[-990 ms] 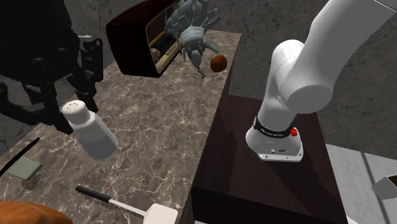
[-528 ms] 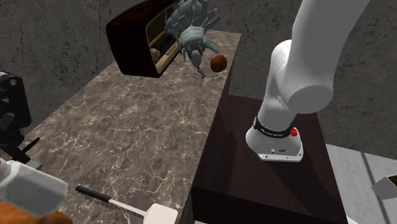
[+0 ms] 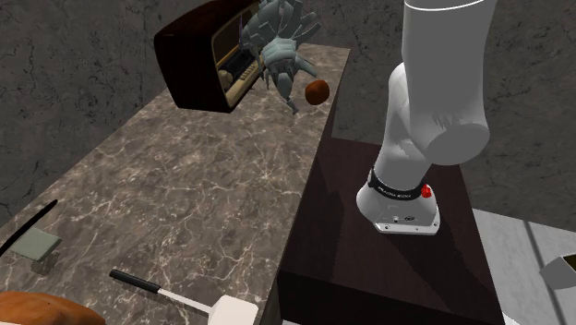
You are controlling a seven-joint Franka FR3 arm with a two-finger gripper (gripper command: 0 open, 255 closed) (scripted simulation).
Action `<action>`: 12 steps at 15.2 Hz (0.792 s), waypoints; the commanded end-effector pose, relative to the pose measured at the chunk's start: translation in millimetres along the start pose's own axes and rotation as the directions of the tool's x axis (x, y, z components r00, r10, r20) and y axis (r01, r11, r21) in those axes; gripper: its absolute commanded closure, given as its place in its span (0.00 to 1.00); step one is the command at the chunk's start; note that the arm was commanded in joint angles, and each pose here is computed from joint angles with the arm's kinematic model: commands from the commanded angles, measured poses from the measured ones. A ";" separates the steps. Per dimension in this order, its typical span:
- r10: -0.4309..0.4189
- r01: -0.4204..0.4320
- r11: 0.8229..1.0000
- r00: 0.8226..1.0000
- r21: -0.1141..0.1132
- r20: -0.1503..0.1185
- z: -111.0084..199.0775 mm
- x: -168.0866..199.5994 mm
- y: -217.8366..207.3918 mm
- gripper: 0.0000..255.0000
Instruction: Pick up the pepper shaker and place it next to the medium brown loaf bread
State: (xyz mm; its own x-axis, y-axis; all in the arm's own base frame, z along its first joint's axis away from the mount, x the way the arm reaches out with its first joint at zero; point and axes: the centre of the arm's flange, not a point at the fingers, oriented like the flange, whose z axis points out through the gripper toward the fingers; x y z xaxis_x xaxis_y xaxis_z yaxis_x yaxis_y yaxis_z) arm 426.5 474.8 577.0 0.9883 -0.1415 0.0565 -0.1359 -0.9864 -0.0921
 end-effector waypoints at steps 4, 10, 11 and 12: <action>0.000 0.000 1.000 1.000 0.000 -0.001 25.8 -1.7 0.6 1.00; 0.000 0.000 1.000 1.000 0.000 -0.001 57.3 -3.5 3.5 1.00; 0.000 0.000 1.000 1.000 0.000 -0.001 62.5 -3.8 4.0 1.00; 0.000 0.000 1.000 1.000 0.000 -0.001 67.8 -4.1 4.5 1.00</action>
State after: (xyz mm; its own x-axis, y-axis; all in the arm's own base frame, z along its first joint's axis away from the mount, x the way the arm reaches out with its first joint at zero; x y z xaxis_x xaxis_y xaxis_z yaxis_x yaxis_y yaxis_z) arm 426.6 476.8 514.3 0.9882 -0.1419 0.0569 -0.1363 -0.9864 -0.0920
